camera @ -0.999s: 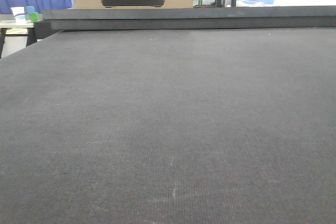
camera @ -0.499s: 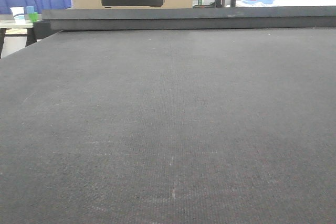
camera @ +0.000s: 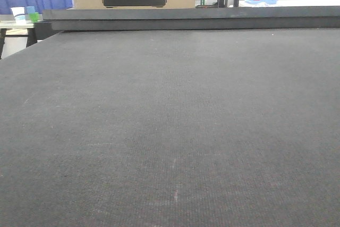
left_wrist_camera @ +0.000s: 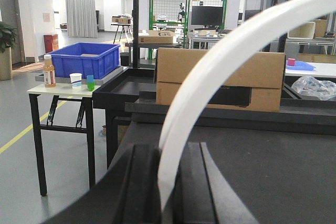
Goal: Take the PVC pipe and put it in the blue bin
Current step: 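Lift the clamp off the table with both grippers, then drive the base away from the table holding the clamp, then drive toward the metal shelf of blue bins carrying the clamp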
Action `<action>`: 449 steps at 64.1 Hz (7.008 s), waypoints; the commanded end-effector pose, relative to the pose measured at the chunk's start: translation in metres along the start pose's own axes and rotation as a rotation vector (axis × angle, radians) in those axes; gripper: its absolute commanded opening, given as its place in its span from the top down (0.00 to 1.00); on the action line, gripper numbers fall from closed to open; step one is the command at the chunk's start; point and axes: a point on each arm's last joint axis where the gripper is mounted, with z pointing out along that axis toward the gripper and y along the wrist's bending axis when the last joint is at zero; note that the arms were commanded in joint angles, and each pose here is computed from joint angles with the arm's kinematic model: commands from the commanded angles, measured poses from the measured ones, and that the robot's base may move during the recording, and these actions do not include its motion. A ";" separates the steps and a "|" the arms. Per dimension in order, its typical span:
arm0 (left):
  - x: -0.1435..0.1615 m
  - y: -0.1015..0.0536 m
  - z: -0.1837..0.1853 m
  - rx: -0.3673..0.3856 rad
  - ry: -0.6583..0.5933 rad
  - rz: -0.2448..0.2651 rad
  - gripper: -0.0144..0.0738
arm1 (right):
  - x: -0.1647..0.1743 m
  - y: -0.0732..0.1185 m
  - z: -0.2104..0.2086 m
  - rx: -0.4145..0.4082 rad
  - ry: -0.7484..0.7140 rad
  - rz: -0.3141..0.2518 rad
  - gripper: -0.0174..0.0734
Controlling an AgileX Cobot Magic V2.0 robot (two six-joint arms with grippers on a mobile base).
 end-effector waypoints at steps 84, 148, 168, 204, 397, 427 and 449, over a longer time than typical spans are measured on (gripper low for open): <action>-0.005 0.000 -0.005 0.004 -0.046 -0.006 0.96 | -0.002 0.000 -0.001 0.003 -0.028 -0.005 0.99; -0.005 0.000 -0.005 0.004 -0.046 -0.006 0.96 | -0.002 0.000 -0.001 0.003 -0.028 -0.005 0.99; -0.005 0.000 -0.005 0.004 -0.046 -0.006 0.96 | -0.002 0.000 -0.001 0.003 -0.028 -0.005 0.99; -0.005 0.000 -0.005 0.004 -0.046 -0.006 0.96 | -0.002 0.000 -0.001 0.003 -0.028 -0.005 0.99; -0.005 0.000 -0.005 0.004 -0.046 -0.006 0.96 | -0.002 0.000 -0.001 0.003 -0.028 -0.005 0.99; -0.005 0.000 -0.005 0.004 -0.046 -0.006 0.96 | -0.002 0.000 -0.001 0.003 -0.028 -0.005 0.99; -0.005 0.000 -0.005 0.004 -0.046 -0.006 0.96 | -0.002 0.000 -0.001 0.003 -0.028 -0.005 0.99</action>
